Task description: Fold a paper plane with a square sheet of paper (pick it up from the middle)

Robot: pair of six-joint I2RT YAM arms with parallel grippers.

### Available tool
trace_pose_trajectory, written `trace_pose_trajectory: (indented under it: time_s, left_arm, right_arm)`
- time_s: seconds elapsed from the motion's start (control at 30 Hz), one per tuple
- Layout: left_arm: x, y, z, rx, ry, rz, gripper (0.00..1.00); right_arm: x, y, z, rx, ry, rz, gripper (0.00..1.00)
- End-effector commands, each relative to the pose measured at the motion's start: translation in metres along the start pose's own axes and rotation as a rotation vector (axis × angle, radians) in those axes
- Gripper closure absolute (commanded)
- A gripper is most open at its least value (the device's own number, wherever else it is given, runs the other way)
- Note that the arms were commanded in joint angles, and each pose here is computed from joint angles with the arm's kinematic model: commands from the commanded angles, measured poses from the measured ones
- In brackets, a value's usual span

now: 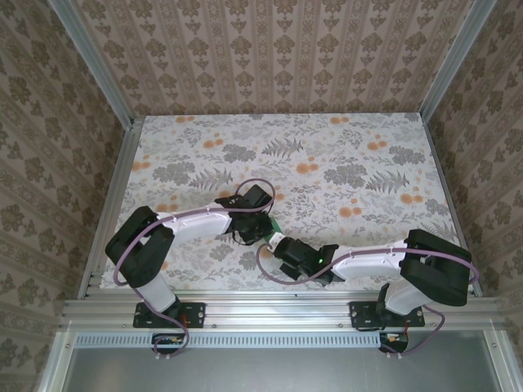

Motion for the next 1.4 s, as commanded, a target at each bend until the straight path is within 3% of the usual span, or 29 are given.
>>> trace_pose_trajectory:
  time_s: [0.0, 0.17, 0.47, 0.6, 0.8, 0.93, 1.23, 1.37]
  left_arm:
    - [0.003, 0.008, 0.004, -0.018, 0.009, 0.024, 0.81]
    - [0.006, 0.025, 0.008, -0.057, 0.003, 0.019, 0.6]
    - [0.018, 0.059, 0.007, -0.161, 0.003, 0.003, 0.41]
    - [0.018, 0.063, 0.006, -0.174, -0.021, -0.024, 0.43]
    - [0.005, 0.055, 0.003, -0.151, -0.07, -0.097, 0.6]
    - [-0.007, 0.044, 0.001, -0.128, -0.106, -0.154, 0.64]
    - [-0.024, 0.022, 0.007, -0.092, -0.128, -0.21, 0.66]
    - [-0.021, 0.033, 0.011, -0.146, -0.13, -0.192, 0.57]
  right_arm:
    - [0.003, 0.002, 0.01, -0.034, -0.134, 0.082, 1.0]
    - [0.0, 0.002, 0.016, -0.023, -0.319, 0.263, 1.0]
    - [-0.011, -0.009, 0.016, -0.022, -0.52, 0.409, 1.0]
    - [-0.015, -0.009, 0.015, -0.049, -0.575, 0.441, 1.0]
    - [-0.021, -0.017, 0.009, -0.034, -0.639, 0.459, 1.0]
    - [-0.021, -0.023, 0.004, -0.016, -0.67, 0.467, 0.99]
    - [-0.023, -0.024, -0.001, -0.044, -0.698, 0.509, 0.99]
    - [-0.022, -0.02, -0.002, -0.042, -0.628, 0.509, 1.0]
Point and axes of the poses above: each hand's point on the last joint's axis, 136 mm out from that joint toward the fingers, its own y axis back along the fingers, its own x axis along the line the jaws close on, z = x × y, the point moved 6 cm from there along y, back along the fingers, and after that the axes turned 15 degrees about -y, right-handed, at the moved point
